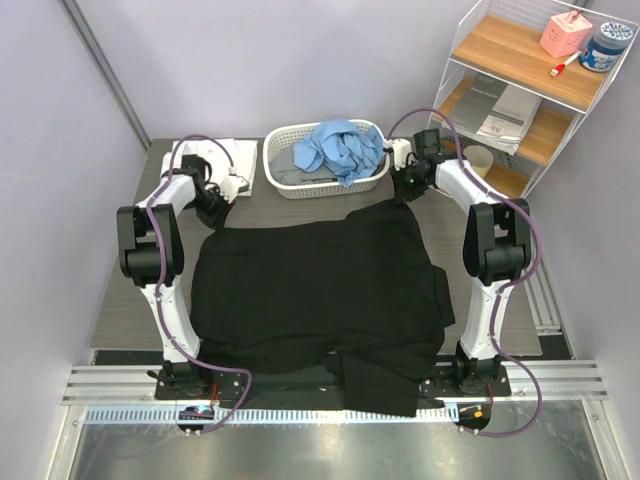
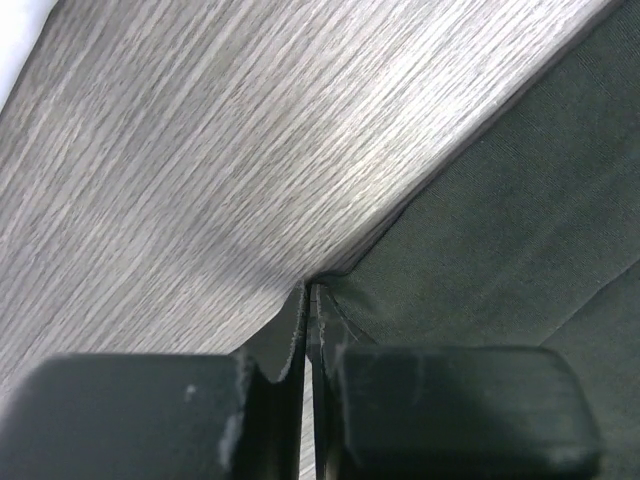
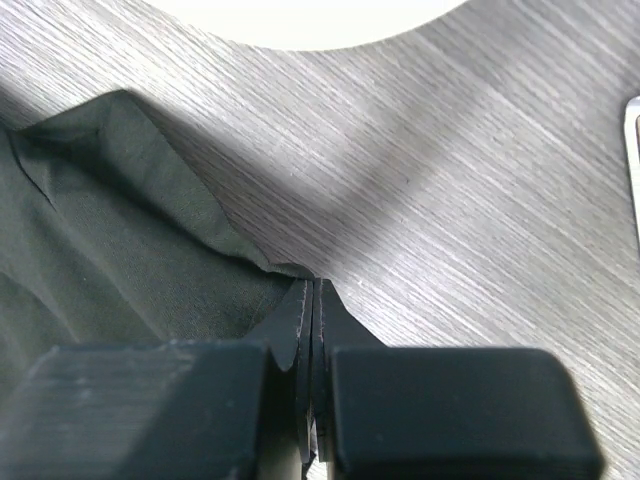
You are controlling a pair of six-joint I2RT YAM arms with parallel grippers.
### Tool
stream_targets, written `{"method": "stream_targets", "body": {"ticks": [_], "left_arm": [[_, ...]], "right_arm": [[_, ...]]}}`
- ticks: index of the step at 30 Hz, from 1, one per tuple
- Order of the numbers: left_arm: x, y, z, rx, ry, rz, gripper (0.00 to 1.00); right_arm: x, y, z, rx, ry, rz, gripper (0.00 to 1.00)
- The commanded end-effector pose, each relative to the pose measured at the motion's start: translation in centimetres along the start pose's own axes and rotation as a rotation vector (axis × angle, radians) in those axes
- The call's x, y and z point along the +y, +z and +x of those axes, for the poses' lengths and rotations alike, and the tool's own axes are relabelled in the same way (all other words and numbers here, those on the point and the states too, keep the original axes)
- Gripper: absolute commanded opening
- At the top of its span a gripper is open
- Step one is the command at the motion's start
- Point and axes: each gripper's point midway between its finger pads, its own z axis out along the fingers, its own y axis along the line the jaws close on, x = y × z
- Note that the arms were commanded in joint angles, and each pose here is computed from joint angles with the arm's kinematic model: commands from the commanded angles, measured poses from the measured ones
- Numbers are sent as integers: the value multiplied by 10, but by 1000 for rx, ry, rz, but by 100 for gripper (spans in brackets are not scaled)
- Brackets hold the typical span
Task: Fold and stack the long sleeve shirts
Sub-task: Flatten the shirt out
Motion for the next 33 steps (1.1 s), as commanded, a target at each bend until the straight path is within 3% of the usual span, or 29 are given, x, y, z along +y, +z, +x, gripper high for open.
{"method": "stream_targets", "body": {"ticks": [1,7,16,21,22,23,25,27,29,30,33], "left_arm": [[-8,-2,-1,-8,4,40,0],[10,-36,-36,-149,-16,-37,0],[28,-52,-46,-219,-27,-168,0],[26,-51,-40,-211,-21,-175,0],[26,-50,-39,-207,-20,-173,0],[24,-49,-35,-190,-20,-161,3],[24,-46,-34,-169,-27,-145,23],[21,-41,-30,-141,-30,-110,43],[26,-45,-36,-152,-25,-108,53],[23,-44,-35,-146,-28,-88,64],[26,-43,-41,-143,-28,-56,83]], "right_arm": [[-6,-16,-38,-104,-30,15,1],[-6,-36,-54,-155,-65,33,1],[-26,-44,-69,-187,-88,122,1],[-23,-44,-59,-164,-68,106,28],[-22,-45,-57,-160,-61,99,41],[-20,-51,-58,-171,-58,84,45],[-21,-55,-53,-170,-33,70,52],[-21,-55,-47,-163,-14,43,54],[-21,-50,-38,-132,8,25,54],[-21,-44,-32,-115,19,13,54],[-20,-34,-20,-81,56,-13,54]]}}
